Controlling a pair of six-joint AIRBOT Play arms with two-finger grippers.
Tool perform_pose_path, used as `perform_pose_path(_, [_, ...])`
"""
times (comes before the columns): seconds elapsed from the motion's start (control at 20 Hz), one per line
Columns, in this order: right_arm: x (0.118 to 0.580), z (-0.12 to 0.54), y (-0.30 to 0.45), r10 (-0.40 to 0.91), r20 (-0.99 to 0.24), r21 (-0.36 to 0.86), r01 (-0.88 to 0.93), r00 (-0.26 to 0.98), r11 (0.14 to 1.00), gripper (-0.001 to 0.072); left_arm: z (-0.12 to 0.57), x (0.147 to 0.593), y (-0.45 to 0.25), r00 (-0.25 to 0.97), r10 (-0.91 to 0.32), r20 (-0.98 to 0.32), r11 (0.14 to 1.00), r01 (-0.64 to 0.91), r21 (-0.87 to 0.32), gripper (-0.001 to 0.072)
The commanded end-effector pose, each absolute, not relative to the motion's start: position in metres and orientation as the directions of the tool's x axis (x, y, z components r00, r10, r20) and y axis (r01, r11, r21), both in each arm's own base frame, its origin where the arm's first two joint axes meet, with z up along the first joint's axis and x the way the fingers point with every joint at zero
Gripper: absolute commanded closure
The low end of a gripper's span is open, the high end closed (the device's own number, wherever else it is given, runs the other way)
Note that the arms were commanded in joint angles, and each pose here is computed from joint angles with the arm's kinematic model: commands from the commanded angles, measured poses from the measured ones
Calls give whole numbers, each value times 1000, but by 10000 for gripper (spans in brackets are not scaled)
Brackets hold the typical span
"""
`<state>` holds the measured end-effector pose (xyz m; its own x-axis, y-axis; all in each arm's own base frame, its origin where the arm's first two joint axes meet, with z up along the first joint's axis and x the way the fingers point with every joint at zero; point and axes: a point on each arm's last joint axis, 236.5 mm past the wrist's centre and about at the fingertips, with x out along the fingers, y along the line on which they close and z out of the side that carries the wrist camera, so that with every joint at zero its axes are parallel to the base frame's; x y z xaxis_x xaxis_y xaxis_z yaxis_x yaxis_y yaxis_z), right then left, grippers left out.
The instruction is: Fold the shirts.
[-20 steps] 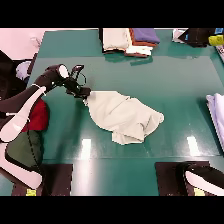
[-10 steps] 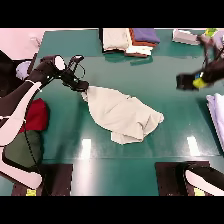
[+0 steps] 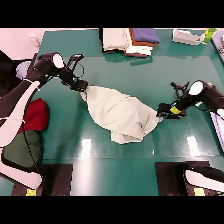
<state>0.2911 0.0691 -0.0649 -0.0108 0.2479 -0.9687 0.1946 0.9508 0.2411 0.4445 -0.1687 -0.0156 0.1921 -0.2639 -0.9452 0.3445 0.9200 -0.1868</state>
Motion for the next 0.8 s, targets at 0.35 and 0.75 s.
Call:
perform_pose_path(0.35, [326,-52,80,256,-958,275,153,131,949,693,21,453,-161,295,-249,-922,924,358,-135,681])
perform_pose_path(0.75, [354,290,31,160,-566,252,-16,809,968,693,346,393,-117,850,-279,-448,937,343,68,681])
